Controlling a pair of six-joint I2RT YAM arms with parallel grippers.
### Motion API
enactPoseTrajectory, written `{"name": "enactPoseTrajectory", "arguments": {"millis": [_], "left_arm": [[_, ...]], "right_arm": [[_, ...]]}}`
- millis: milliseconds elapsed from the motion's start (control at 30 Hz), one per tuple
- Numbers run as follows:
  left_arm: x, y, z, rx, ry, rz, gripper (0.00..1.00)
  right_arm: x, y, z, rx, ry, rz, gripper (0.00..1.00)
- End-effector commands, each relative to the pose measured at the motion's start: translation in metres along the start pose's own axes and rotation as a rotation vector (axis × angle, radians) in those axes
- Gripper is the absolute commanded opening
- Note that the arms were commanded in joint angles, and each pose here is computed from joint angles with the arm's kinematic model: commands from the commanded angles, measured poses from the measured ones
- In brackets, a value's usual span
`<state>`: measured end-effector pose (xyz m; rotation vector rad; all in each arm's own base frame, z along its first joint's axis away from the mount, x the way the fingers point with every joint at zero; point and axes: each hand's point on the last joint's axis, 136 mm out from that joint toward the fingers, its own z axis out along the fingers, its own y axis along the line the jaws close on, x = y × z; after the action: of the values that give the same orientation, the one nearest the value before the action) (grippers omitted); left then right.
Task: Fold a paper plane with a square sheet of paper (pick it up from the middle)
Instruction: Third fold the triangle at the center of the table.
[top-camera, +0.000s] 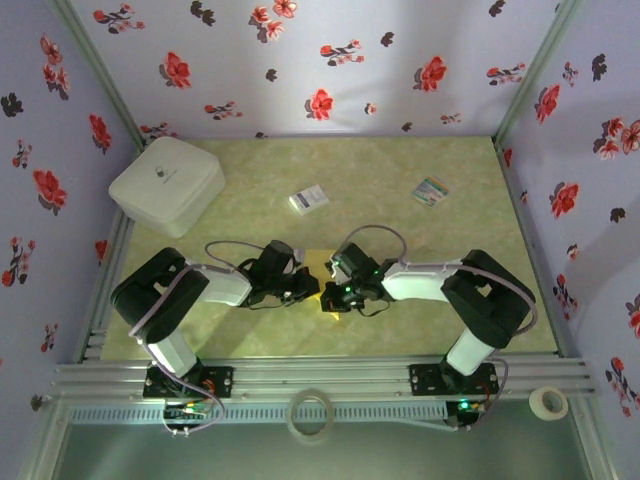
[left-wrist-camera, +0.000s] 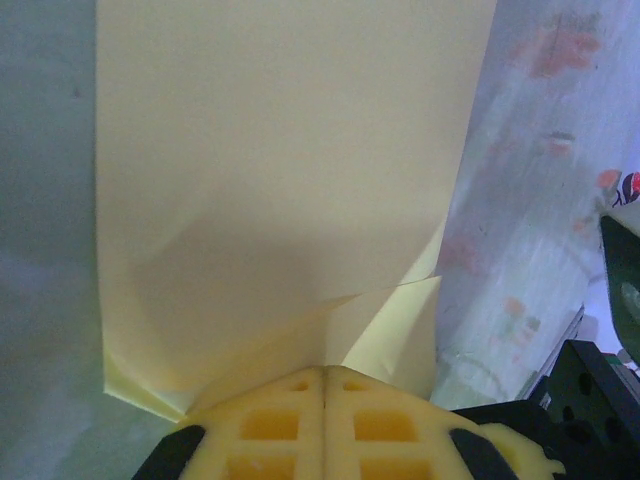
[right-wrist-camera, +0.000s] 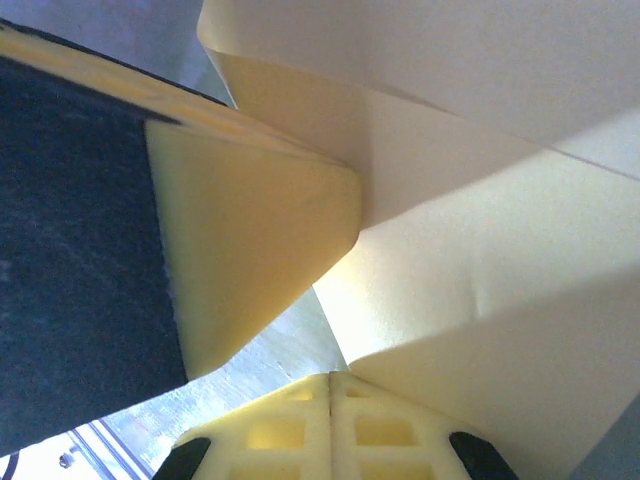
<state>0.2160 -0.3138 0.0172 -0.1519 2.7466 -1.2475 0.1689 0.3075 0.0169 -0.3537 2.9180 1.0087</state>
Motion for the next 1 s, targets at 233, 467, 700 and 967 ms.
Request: {"name": "enactPoseTrajectory", "arguments": {"millis": [233,467,700,967], "left_arm": [[0.004,0.025,0.006,-0.085,0.013,-0.020,0.00],[0.004,0.028,0.005,-0.092,0.009,-0.032,0.00],[0.003,0.027,0.005,-0.086,0.005,-0.029,0.00],[0.003,0.025,0.003,-0.083,0.002,-0.022,0.00]], "right_arm": [[0.028,-0.012,-0.003,-0.026,0.034,0.059,0.08],[0.045,-0.022,-0.007,-0.057,0.023,0.107,0.08],[0.047,-0.015,-0.021,-0.114,-0.009,0.134,0.08],[0.001,0.014,-0.046,-0.120,-0.096,0.113,0.06]]}}
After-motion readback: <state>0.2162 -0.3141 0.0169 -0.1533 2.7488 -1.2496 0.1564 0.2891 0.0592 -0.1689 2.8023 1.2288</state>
